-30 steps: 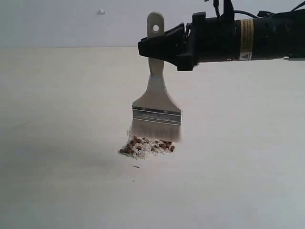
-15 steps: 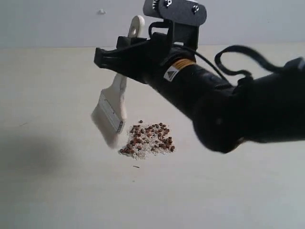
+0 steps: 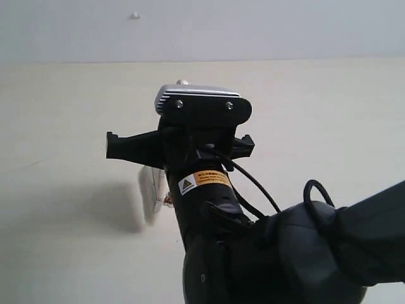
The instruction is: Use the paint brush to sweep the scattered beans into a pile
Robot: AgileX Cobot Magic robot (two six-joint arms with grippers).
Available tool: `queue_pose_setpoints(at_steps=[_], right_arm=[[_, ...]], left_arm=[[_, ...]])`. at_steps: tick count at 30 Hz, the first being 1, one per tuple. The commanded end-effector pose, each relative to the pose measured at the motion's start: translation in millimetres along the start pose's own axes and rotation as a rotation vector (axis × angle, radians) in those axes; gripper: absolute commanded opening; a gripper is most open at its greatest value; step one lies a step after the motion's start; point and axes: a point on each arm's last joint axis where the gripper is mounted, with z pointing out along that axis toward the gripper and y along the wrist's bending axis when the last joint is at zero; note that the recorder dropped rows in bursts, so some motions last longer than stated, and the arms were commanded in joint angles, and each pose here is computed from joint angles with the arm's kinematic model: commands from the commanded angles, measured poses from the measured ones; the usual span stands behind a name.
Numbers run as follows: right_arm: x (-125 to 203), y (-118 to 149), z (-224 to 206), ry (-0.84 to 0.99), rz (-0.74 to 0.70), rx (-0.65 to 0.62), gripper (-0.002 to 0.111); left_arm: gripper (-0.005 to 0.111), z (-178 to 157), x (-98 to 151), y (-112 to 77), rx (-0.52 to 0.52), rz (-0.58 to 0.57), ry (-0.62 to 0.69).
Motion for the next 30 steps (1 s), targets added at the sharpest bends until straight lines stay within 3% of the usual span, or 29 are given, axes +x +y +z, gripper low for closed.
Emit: queue_pose_setpoints(at_steps=[1,7,15,30], right_arm=[[-2,5,-1,-0.031,0.068,-0.053,0.0],[-3,11,-2,-0.04,0.023,-0.115,0.0],[10,-4,1,-0.005,-0.008,0.03,0.0],[15,-14,0,0.026,-0.138,0.133,0.0]], left_arm=[[0.0,0,1,0.6,0.003,0.004,0.004],[0.0,0,1,0.6,0.003,0.004,0.004],[0.0,0,1,0.6,0.003,0.004,0.004],[0.0,0,1,0.6,0.003,0.004,0.004]])
